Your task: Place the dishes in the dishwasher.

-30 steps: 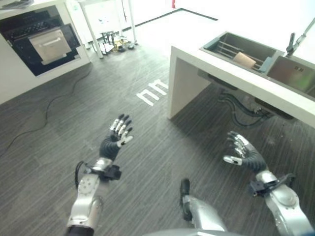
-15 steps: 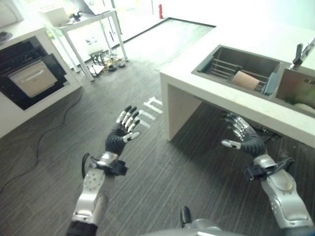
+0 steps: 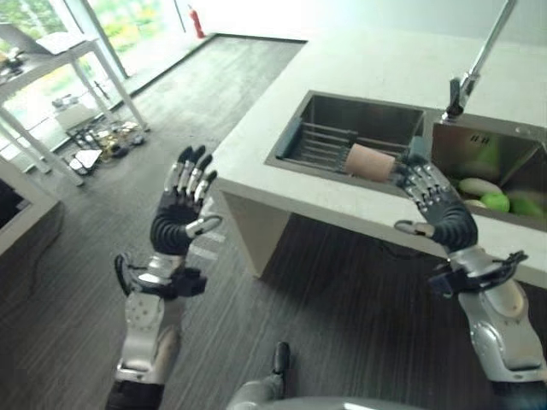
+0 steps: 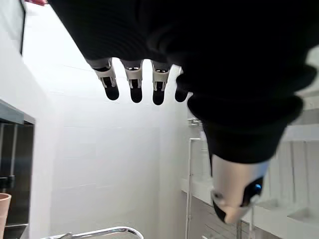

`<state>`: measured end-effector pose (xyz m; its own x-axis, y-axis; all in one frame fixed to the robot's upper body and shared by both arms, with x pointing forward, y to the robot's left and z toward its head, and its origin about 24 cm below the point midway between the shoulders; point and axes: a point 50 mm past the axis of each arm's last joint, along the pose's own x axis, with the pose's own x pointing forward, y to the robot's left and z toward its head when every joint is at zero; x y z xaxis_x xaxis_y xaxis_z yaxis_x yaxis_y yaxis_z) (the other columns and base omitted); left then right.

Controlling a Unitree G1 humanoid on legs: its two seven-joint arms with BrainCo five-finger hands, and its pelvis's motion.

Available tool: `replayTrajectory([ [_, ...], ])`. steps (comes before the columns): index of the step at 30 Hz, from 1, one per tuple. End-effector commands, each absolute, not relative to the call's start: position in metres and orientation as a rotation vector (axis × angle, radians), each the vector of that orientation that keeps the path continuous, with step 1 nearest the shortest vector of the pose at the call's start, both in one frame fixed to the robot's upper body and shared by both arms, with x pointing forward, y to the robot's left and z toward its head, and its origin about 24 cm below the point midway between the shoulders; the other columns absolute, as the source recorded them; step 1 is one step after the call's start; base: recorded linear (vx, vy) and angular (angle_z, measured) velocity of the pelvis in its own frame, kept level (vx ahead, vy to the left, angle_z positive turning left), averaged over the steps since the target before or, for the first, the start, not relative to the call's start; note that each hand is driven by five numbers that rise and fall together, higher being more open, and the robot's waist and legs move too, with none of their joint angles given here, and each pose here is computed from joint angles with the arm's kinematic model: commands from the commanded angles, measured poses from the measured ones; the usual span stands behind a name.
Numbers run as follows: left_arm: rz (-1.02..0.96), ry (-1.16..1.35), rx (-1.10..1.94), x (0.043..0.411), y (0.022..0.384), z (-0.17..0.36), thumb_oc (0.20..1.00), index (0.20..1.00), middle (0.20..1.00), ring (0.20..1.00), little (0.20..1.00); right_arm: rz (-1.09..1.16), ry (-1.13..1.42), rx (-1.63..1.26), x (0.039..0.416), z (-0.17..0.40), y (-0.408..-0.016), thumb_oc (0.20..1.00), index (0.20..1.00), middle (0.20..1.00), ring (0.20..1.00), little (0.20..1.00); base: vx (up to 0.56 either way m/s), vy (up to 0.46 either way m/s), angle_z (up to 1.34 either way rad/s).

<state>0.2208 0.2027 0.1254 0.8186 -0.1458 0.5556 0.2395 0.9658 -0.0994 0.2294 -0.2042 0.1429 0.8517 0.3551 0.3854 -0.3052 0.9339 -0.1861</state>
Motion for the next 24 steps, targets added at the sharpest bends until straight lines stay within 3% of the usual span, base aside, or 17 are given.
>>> replayTrajectory([
  [1, -0.228, -0.713, -0.075, 0.216, 0.207, 0.152, 1.000, 1.000, 1.000, 1.000, 1.000, 0.349, -0.543, -0.123, 0.218, 0.163, -0.209, 1.000, 1.000, 1.000, 1.000, 1.000, 0.47, 0.353, -1.08],
  [14, -0.272, -0.678, -0.033, 0.216, 0.203, 0.151, 1.000, 1.000, 1.000, 1.000, 1.000, 0.276, -0.526, -0.032, 0.217, 0.151, -0.203, 1.000, 1.000, 1.000, 1.000, 1.000, 0.20, 0.205, -0.33],
  [24, -0.213, -0.709, -0.064, 0.220, 0.204, 0.163, 1.000, 1.000, 1.000, 1.000, 1.000, 0.382, -0.529, -0.008, 0.227, 0.157, -0.189, 1.000, 1.000, 1.000, 1.000, 1.000, 0.10, -0.199, -0.64],
])
